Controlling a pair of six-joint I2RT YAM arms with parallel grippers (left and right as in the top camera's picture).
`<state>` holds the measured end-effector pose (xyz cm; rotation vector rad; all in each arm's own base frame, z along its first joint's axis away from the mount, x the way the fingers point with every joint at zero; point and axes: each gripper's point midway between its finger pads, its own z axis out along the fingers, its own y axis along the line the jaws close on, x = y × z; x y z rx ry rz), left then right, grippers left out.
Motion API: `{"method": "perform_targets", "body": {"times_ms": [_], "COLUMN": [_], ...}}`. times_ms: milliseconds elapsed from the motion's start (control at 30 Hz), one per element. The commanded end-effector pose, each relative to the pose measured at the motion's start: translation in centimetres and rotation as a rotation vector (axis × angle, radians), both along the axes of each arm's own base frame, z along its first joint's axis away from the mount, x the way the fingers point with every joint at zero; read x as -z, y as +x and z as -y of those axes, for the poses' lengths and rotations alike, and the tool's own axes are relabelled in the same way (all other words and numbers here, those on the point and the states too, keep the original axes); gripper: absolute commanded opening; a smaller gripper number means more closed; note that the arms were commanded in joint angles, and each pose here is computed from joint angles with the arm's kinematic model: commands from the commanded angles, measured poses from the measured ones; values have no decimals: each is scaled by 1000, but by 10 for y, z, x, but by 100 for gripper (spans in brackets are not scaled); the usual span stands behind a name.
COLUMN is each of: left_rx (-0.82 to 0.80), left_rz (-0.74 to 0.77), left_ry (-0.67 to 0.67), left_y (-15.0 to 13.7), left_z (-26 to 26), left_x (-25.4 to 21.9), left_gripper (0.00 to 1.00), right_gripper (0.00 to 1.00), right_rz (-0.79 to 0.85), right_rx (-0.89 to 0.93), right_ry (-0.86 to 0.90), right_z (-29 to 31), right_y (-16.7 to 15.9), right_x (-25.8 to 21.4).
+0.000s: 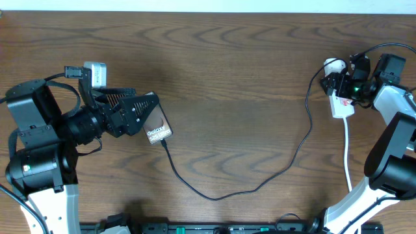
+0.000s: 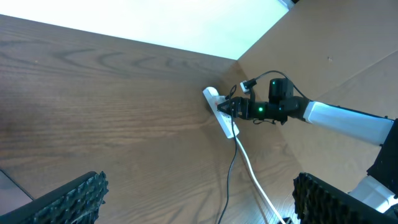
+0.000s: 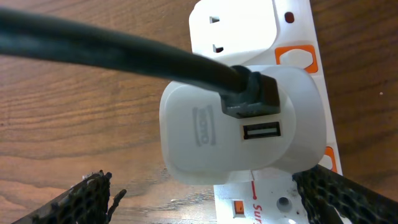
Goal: Plug charger to phone and switch on socket
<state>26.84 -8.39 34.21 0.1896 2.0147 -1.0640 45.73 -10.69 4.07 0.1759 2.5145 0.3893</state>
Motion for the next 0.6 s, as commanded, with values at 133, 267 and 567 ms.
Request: {"method": "perform_targets", "body": {"times_ms": [133,267,567], "left_rx": [0,0,0], "left_rz": [9,9,9], "left_ry": [10,10,10], "left_y": [0,0,0], "left_z": [0,0,0], "left_x": [0,0,0], "left_gripper": [98,98,98], "right_gripper": [96,97,97], "right_rz": [5,27,10], "right_rx": [19,-5,31], "right_ry": [-90,-115,-71], "right_z": [13,15,12], "right_y": [9,14,12], "right_x": [-1,-7,-7]}}
